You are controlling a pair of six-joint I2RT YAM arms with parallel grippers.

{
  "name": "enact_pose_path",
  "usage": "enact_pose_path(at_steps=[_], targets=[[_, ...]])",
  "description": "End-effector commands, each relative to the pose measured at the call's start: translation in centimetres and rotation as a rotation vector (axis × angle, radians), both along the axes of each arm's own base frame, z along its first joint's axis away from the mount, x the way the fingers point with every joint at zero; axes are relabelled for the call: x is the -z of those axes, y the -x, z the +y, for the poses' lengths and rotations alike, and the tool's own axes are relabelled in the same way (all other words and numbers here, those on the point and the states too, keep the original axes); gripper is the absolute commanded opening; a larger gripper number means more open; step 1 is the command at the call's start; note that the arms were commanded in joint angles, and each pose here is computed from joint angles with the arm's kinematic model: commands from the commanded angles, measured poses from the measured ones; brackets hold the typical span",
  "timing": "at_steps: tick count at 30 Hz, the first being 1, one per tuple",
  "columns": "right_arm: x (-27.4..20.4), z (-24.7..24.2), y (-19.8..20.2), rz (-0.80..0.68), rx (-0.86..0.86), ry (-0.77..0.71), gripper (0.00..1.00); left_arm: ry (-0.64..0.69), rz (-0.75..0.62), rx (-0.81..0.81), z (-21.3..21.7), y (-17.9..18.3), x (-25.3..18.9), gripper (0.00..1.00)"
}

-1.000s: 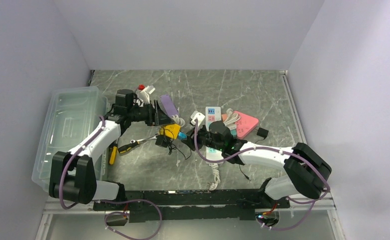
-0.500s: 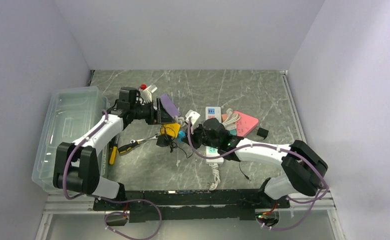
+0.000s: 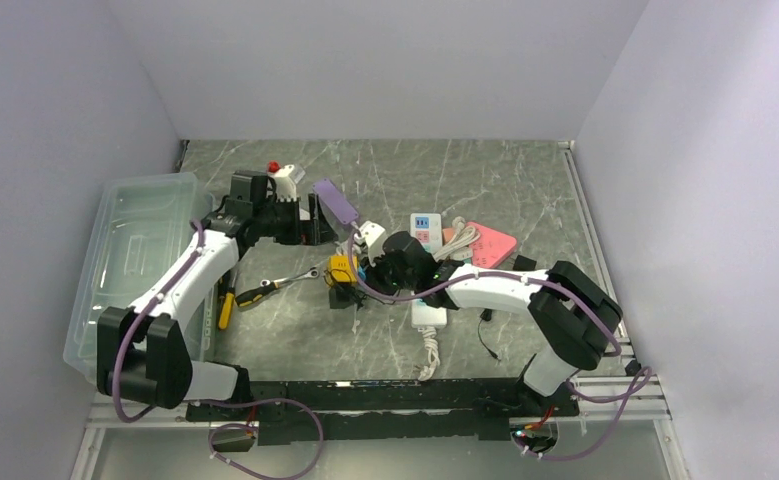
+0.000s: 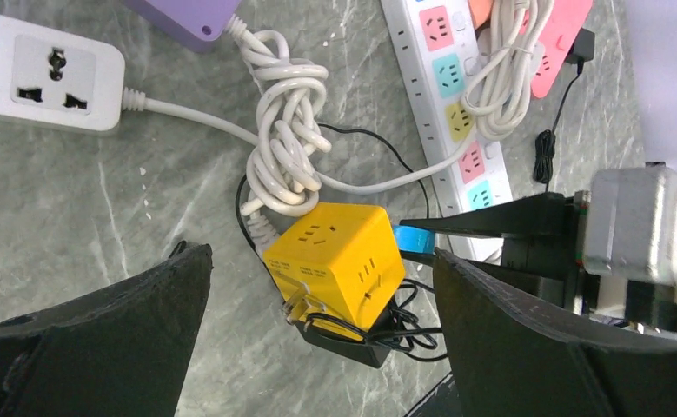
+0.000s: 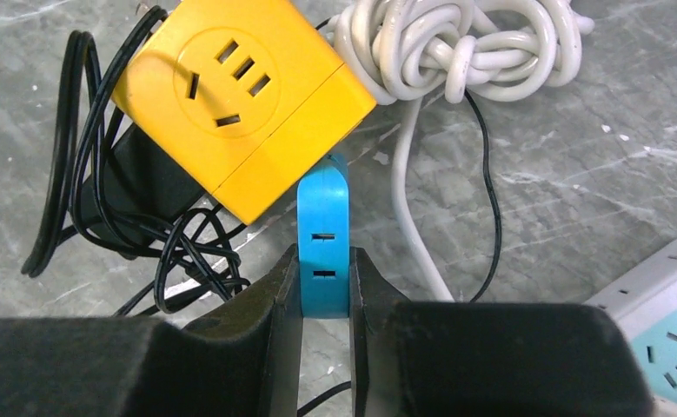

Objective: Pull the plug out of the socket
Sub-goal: Remove the plug from the socket.

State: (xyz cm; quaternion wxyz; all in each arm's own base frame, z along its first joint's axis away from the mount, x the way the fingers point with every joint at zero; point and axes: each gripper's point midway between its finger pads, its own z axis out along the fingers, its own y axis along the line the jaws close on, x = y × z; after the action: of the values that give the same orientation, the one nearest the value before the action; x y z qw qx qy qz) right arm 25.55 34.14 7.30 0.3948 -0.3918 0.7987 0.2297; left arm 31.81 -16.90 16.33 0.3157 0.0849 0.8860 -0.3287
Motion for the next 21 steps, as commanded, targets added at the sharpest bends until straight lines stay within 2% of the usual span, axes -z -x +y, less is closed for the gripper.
enact_pose_path(at_steps=[1,10,21], targets=[[-3.6,0.6,-2.9,-0.081,0.123,-0.077,0.00,-0.030,-0.098,0.044,-0.9,0.7,-1.4,1.00],[-5.8,-1.2,-4.1,-0.117,0.274,-0.110,0.00,-0.035,-0.173,0.125,-3.8,2.5,-2.1,0.99],[-7.8,-2.3,-4.4,-0.126,0.362,-0.138,0.00,-0.008,-0.172,0.167,-5.8,3.5,-1.9,0.96]])
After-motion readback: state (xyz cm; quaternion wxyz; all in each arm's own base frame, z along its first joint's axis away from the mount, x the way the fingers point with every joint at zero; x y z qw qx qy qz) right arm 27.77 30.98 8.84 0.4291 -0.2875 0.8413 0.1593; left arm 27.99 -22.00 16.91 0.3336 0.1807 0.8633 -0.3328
